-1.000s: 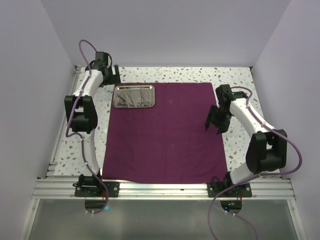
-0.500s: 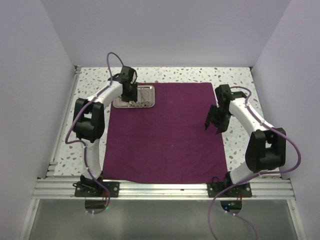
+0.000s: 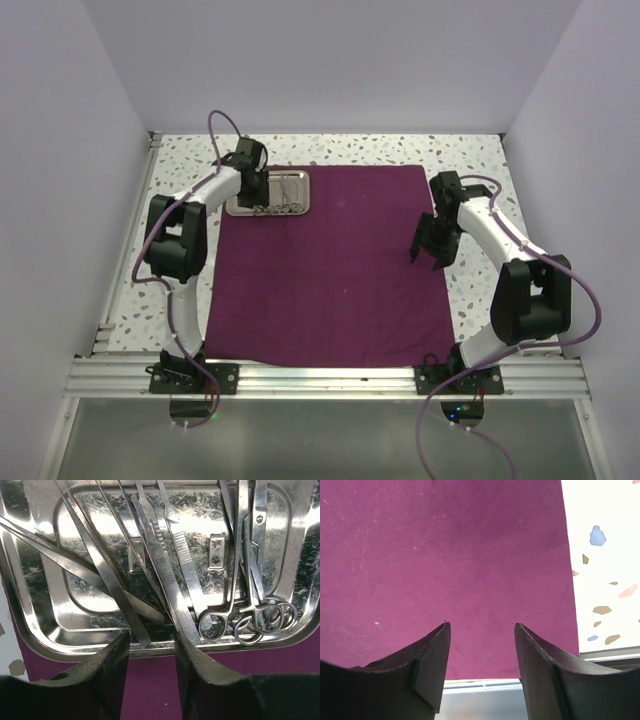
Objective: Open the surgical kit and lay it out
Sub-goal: Pick up the medical item from the container.
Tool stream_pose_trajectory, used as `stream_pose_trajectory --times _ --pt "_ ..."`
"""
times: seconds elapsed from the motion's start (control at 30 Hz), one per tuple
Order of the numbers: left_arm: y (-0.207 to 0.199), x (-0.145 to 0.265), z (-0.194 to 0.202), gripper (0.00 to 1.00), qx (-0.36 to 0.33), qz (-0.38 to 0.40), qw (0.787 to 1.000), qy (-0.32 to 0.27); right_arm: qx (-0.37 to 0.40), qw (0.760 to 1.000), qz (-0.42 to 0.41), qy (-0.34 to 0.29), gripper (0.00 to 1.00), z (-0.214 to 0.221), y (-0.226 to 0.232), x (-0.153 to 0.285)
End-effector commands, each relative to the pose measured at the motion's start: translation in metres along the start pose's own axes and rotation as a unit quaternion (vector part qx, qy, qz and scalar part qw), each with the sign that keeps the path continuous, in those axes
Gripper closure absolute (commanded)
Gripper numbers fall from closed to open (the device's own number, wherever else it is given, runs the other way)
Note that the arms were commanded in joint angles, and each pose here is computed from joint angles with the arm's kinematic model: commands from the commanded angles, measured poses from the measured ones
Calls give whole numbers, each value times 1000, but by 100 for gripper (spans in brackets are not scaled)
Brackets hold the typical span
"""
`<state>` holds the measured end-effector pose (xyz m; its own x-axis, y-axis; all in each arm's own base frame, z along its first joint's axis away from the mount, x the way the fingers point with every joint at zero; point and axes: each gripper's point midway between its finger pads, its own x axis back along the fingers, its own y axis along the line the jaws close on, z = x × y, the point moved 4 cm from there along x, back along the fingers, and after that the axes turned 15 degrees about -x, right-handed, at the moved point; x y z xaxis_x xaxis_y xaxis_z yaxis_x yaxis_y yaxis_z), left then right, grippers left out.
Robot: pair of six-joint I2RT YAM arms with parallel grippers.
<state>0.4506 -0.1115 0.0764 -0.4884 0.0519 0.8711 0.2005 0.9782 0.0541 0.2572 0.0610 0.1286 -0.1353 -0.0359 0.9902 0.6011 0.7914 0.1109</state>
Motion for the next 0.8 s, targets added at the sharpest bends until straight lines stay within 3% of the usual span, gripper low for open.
stream_pose_trajectory --times 0.0,0.53,0.6,0.77 --pt "6 -9 -6 56 -3 -24 1000 -14 8 1000 -3 -9 43 -7 4 4" --pt "9 -45 11 59 -8 -44 999 25 4 1000 5 -3 43 -9 6 -3" --pt "7 -56 13 63 -8 -36 999 34 5 1000 4 -2 43 -10 8 -3" --pt "5 -63 13 89 -10 -30 998 45 4 1000 4 -4 43 -14 10 -4"
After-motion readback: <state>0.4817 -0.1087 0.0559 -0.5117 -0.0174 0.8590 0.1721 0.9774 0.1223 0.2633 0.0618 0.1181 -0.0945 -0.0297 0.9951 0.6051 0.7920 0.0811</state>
